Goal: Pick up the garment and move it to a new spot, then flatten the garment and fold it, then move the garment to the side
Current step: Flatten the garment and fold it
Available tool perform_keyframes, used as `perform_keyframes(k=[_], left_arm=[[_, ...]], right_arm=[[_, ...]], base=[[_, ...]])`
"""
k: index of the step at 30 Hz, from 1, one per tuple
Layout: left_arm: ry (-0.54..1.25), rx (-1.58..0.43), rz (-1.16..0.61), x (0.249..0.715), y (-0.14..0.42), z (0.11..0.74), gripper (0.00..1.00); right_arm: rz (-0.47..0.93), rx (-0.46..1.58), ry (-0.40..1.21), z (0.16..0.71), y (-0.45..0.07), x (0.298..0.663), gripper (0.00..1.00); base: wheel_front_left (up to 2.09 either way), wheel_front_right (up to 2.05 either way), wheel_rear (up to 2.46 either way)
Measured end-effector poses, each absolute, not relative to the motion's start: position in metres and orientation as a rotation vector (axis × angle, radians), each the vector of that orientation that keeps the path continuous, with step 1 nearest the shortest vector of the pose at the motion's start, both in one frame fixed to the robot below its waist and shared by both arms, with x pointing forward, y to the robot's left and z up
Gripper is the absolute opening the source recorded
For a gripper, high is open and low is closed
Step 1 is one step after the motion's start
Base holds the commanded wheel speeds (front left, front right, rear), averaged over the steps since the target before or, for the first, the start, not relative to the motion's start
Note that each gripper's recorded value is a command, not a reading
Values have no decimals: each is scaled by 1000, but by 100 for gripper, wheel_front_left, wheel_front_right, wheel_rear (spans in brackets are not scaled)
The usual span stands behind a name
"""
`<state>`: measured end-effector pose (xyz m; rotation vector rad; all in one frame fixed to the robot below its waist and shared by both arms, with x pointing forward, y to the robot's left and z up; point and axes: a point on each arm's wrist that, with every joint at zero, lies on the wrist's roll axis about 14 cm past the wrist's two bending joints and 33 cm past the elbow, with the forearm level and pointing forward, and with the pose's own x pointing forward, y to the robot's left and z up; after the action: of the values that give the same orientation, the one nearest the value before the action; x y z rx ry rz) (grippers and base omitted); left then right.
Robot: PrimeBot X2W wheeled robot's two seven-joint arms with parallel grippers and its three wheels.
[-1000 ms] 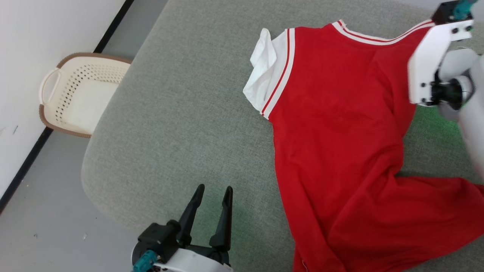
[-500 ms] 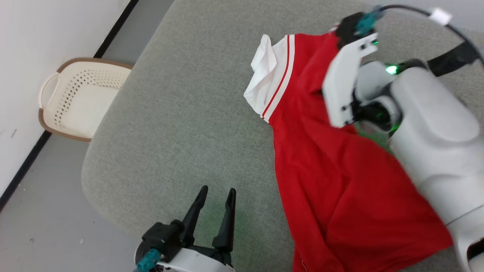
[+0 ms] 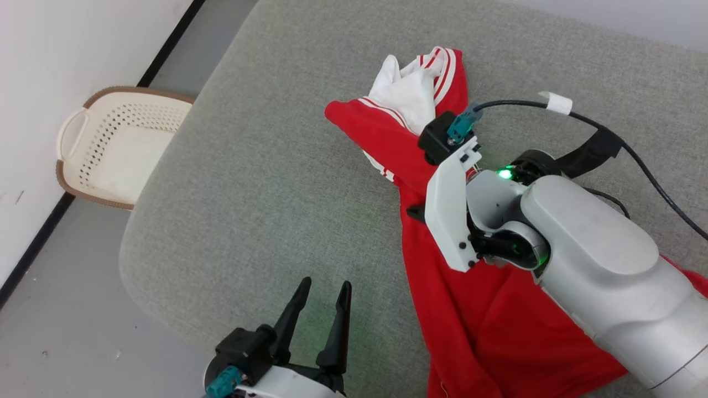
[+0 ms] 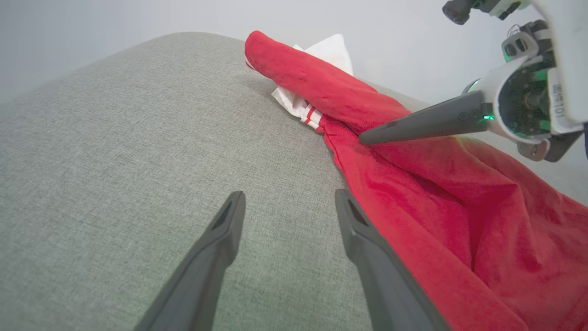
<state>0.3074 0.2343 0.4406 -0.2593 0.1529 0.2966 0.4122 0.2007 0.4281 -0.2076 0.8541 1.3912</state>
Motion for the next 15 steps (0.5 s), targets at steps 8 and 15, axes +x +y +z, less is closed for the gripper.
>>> perform_keyframes(k=[8,15], left_arm=[[150,-267,299,309,234,441,100],[165,-279,303,311,232,437,100]], right_arm=[[1362,-157,722,465,209,446,100],[1284,-197,649,476,210,490,100]], base=[[0,0,0],[0,0,0]])
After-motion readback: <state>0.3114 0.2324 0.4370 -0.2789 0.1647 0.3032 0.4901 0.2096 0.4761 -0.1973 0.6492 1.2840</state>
